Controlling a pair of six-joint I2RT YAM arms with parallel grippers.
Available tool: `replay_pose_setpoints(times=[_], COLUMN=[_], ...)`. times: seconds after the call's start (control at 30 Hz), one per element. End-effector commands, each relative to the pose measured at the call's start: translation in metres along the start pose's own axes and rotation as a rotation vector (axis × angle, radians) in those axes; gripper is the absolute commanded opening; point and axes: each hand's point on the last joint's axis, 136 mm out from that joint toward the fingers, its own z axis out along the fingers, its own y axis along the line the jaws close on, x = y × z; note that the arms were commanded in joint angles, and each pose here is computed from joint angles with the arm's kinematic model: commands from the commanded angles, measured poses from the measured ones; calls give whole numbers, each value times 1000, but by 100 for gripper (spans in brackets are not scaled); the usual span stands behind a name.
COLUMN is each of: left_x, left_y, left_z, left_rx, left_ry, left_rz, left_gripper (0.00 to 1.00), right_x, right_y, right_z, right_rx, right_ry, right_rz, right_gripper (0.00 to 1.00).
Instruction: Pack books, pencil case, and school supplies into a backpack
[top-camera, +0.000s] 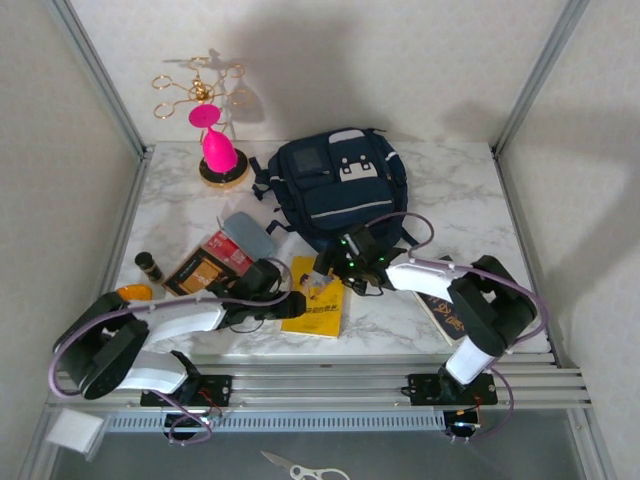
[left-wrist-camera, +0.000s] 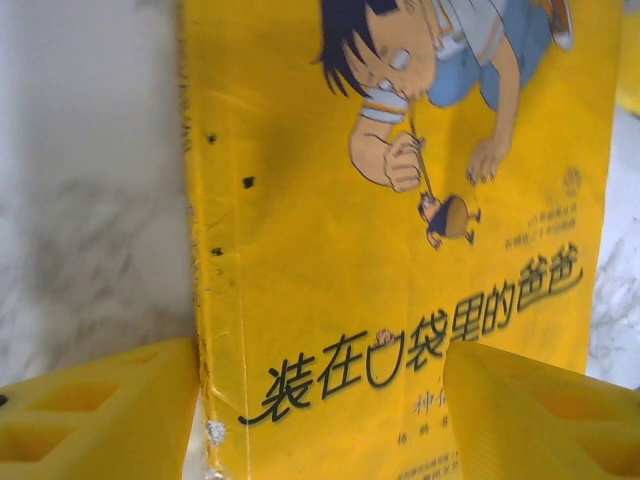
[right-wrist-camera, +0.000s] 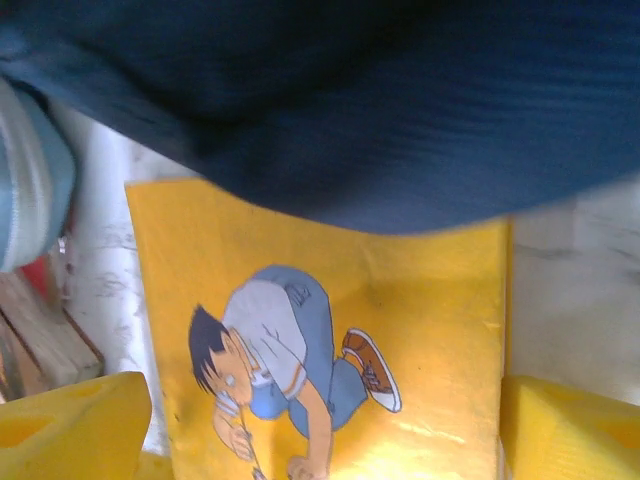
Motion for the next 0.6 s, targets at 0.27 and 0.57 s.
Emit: replay_pose_setpoints(times=[0.27,0.57], left_x=[-6,-14], left_y=[15,12], left_z=[-17,-9], left_rx=[-21,-18], left_ry=[-133,-145], left_rz=[-165,-175], left_gripper=[65,63], right_x=[7,56], right_y=[16,0], right_z=[-11,-6], right_rx=[-40,-87], right_ry=[60,158], right_rz=[-143,-157], right_gripper=[90,83])
